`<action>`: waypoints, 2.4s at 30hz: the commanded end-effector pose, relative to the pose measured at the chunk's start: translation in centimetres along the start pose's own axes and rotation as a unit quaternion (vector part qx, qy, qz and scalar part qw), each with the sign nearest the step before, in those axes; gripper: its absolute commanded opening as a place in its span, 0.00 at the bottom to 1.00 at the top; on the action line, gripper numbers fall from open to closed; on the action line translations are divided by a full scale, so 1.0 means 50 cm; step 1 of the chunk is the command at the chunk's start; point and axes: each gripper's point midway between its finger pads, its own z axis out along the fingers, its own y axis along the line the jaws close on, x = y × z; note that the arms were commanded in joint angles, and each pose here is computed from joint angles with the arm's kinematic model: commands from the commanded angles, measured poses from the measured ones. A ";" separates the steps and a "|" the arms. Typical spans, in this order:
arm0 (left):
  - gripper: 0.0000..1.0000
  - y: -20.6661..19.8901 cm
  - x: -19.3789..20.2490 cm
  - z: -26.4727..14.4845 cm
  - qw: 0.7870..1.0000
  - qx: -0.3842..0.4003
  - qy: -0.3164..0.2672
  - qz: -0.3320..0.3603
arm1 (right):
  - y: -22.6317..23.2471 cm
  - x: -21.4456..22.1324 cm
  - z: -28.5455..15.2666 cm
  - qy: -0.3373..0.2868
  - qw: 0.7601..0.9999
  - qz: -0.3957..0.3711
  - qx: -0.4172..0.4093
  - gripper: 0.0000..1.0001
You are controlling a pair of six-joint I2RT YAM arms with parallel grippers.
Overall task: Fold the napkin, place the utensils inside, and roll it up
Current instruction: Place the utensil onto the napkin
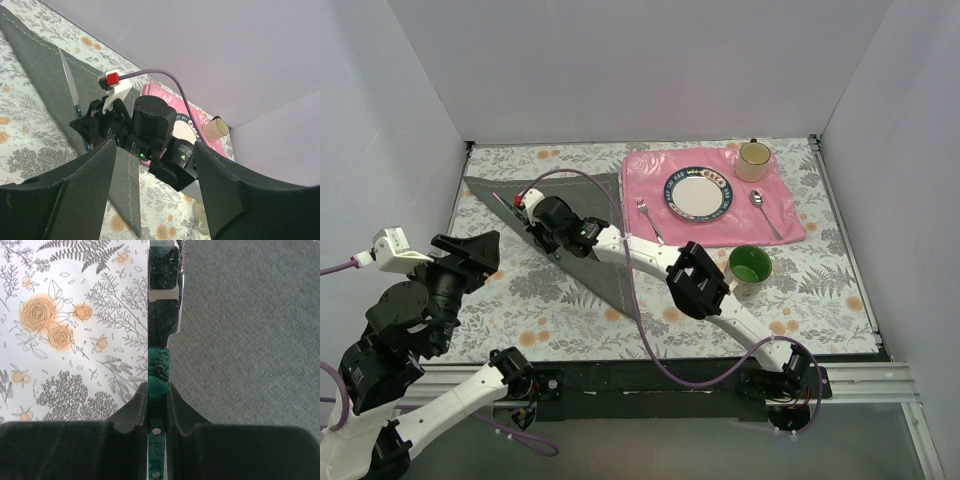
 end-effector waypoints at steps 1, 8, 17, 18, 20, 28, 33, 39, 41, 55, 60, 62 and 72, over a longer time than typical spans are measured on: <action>0.63 -0.002 0.008 0.001 1.000 -0.002 0.010 0.006 | -0.016 -0.064 0.023 -0.066 0.998 -0.016 0.009 0.02; 0.62 -0.006 0.005 -0.001 1.000 0.003 0.011 0.001 | -0.044 -0.049 0.050 -0.071 0.997 -0.029 0.023 0.05; 0.63 -0.008 -0.001 -0.001 1.000 0.004 0.005 -0.004 | -0.055 -0.024 0.072 -0.067 0.997 -0.031 0.021 0.10; 0.63 -0.009 -0.003 -0.002 1.000 0.004 0.005 -0.005 | -0.056 -0.018 0.077 -0.066 0.997 -0.031 0.020 0.13; 0.63 -0.010 -0.007 -0.005 1.000 0.006 0.005 -0.008 | -0.060 -0.013 0.081 -0.065 0.997 -0.028 0.020 0.20; 0.63 -0.013 -0.014 -0.008 1.000 0.007 0.004 -0.011 | -0.058 0.009 0.097 -0.060 0.998 -0.029 0.006 0.41; 0.63 -0.016 -0.014 -0.007 1.000 0.009 0.005 -0.011 | -0.061 0.005 0.096 -0.062 0.997 -0.035 0.010 0.45; 0.63 -0.018 -0.011 -0.006 1.000 0.011 0.007 -0.012 | -0.057 0.011 0.097 -0.059 0.998 -0.026 0.003 0.37; 0.63 -0.018 -0.012 -0.007 1.000 0.011 0.007 -0.012 | -0.058 0.010 0.095 -0.059 0.998 -0.023 0.003 0.36; 0.70 -0.002 0.104 0.083 0.991 -0.122 0.048 0.008 | -0.100 -0.170 -0.110 -0.090 0.994 0.067 0.014 0.52; 0.69 -0.045 0.121 0.133 0.991 -0.127 0.039 0.026 | -0.129 -0.185 -0.268 -0.074 0.993 0.086 0.010 0.52; 0.69 -0.080 0.129 0.163 0.992 -0.120 0.035 0.028 | -0.138 -0.144 -0.324 -0.055 0.994 0.095 0.011 0.52; 0.70 -0.050 0.152 0.347 0.985 -0.155 0.067 0.028 | -0.085 0.078 -0.467 0.029 0.990 0.116 -0.074 0.40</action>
